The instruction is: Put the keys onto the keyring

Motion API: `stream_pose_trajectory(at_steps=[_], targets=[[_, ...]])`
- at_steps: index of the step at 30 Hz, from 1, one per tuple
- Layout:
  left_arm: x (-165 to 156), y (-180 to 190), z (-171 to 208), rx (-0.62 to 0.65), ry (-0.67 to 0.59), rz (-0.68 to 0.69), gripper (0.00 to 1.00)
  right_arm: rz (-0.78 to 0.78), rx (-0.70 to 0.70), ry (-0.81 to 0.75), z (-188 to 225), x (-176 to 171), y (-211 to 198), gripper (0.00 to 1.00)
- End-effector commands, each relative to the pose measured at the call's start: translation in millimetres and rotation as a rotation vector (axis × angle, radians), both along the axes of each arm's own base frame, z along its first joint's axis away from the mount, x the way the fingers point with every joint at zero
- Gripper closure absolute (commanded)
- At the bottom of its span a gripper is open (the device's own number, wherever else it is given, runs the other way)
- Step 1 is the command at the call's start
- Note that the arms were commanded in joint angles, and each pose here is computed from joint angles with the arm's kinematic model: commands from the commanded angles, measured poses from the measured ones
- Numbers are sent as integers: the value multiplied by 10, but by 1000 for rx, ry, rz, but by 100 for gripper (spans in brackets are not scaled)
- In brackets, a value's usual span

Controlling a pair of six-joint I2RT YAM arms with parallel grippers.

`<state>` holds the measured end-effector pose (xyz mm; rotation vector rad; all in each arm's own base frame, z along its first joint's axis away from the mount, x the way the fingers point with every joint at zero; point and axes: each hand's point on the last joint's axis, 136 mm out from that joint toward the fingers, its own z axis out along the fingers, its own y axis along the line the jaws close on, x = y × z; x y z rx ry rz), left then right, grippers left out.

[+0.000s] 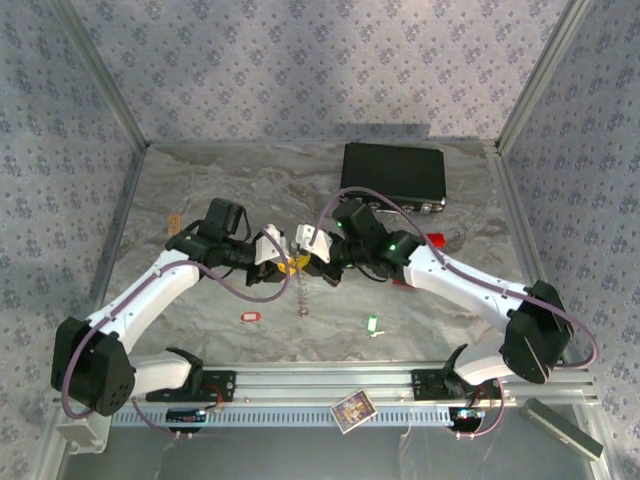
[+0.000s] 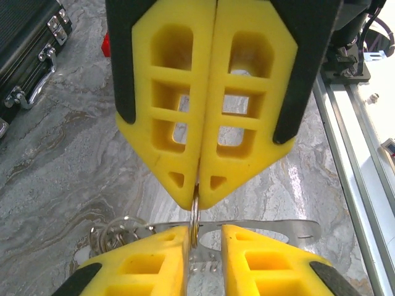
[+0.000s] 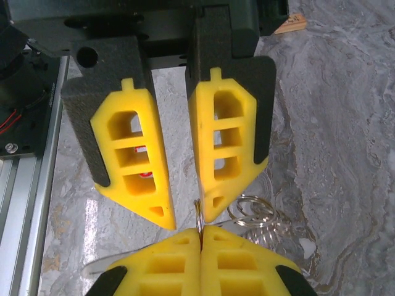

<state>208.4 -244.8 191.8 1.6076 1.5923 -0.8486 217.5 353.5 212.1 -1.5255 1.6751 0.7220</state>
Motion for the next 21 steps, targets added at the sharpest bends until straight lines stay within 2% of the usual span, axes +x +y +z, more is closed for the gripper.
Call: stream_pose_trajectory(at_steps=[1,6,9,10,14,18,21], targets=[[-64,-61,169,-45,-15,-56,82,37,25,-32,154,-16,83,100],[-80,-54,184,-46,-19,-58,89,42,12,-30,128,-30,84,100],[-87,-56,204,-51,-21,-61,100,47,15,-29,144,-43,81,100],[-91,-56,208,-53,-23,-62,100,54,21,-25,156,-55,77,100],[-102,-64,299,-82,-31,-51,100,53,90,3,303,-77,4,73],[-114,-91,430,-187,-46,-3,100,50,261,-6,566,-103,-198,68],[-122,-97,520,-279,-72,38,100,47,353,-95,604,-161,-346,67]])
